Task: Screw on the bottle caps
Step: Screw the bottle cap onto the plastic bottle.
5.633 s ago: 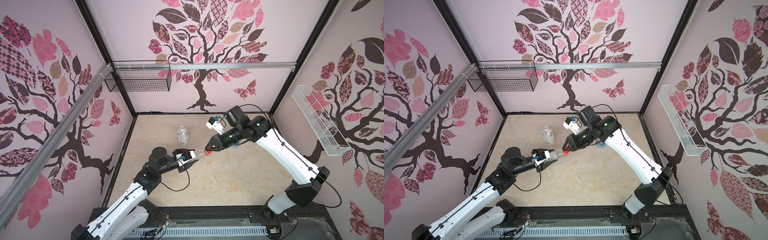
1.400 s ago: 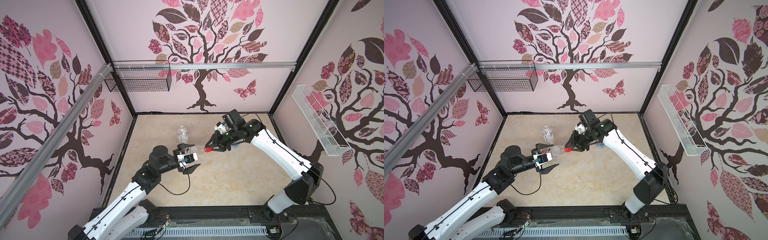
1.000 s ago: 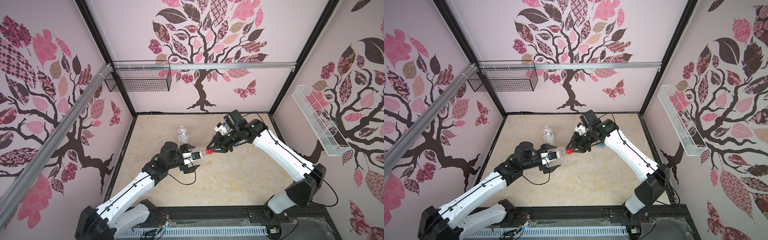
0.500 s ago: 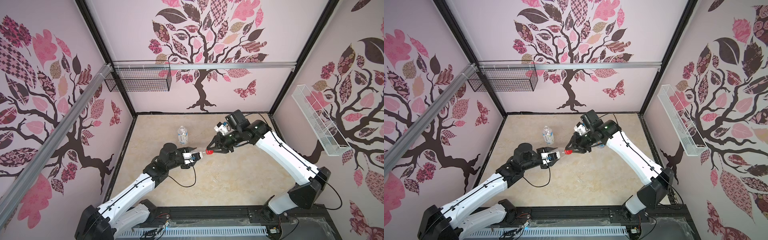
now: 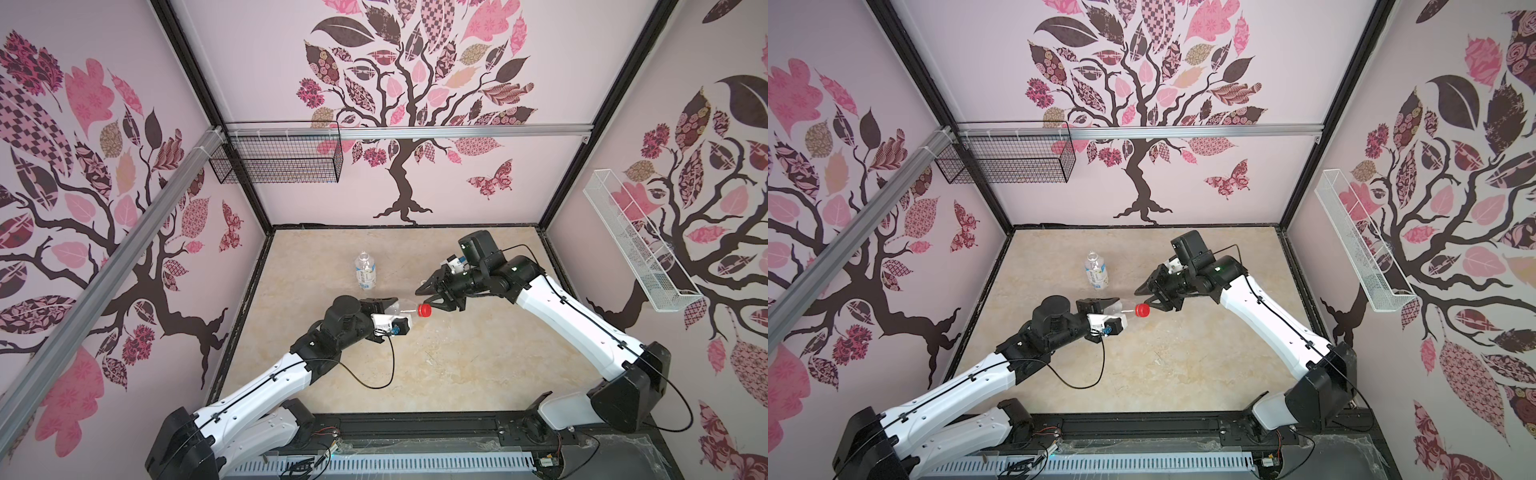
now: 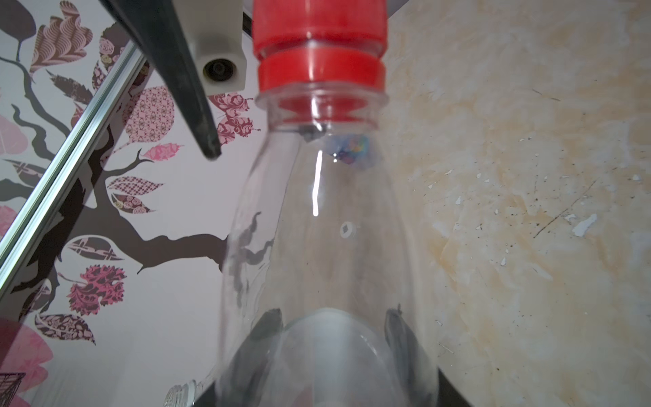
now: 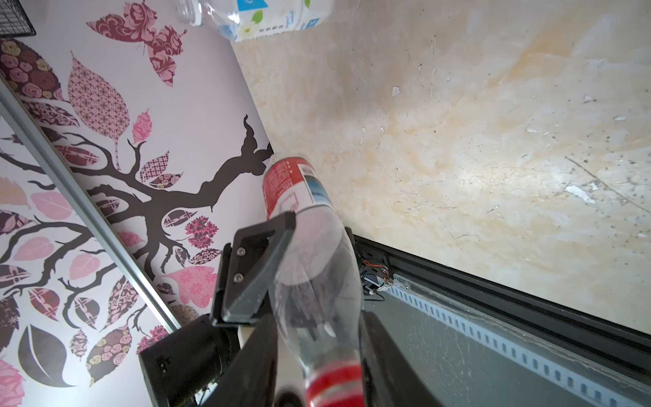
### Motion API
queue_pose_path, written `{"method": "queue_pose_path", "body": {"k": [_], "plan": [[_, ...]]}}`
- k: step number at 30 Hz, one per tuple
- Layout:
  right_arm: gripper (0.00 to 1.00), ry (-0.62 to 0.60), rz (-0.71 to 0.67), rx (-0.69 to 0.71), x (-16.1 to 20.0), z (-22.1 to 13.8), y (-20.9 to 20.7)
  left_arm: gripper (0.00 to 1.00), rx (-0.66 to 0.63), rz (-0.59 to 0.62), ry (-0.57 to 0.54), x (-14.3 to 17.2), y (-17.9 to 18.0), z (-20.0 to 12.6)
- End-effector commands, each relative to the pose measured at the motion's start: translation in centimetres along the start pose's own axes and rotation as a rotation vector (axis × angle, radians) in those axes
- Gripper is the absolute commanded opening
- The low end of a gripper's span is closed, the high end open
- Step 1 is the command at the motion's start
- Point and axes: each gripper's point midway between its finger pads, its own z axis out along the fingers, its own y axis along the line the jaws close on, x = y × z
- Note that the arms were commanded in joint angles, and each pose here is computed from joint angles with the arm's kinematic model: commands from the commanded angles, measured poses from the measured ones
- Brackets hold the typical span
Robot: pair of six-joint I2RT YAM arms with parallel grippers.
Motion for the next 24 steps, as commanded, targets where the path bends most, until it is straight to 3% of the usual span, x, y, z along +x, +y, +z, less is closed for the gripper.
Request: {"method": "queue_pose_path", "body": {"k": [1,4,6,10,14,17,21,24], "plan": [[0.49,-0.064,-0.03,-0.122,-0.3,-2.2,2.9,0.49,-0.037,-0.027,0.037,0.6,0.7,0.0],[0.62,-0.177,-0.205,-0.129,-0.8,-4.9,3.8,0.49,0.024,-0.105,0.082,1.3,-0.3,0.2],[0.73,-0.268,-0.418,-0.153,-0.7,-7.5,5.4,0.48,0.088,-0.161,0.116,1.9,-1.3,0.2],[0.83,-0.364,-1.071,-0.187,2.6,-11.6,7.8,0.47,0.239,-0.294,0.12,2.2,-2.9,-0.5],[0.84,-0.25,-1.599,-0.111,6.1,-11.7,4.7,0.47,0.318,-0.383,0.054,1.3,-2.7,-1.8],[0.84,-0.135,-1.899,-0.073,7.4,-10.4,1.4,0.48,0.373,-0.385,0.016,0.1,-2.6,-2.4],[0.85,-0.004,-2.189,-0.079,8.8,-9.6,-0.8,0.48,0.423,-0.388,-0.024,-1.2,-2.4,-2.7],[0.83,0.061,-2.347,0.013,8.4,-8.3,-1.5,0.48,0.425,-0.384,-0.043,-1.6,-2.2,-2.6]]}}
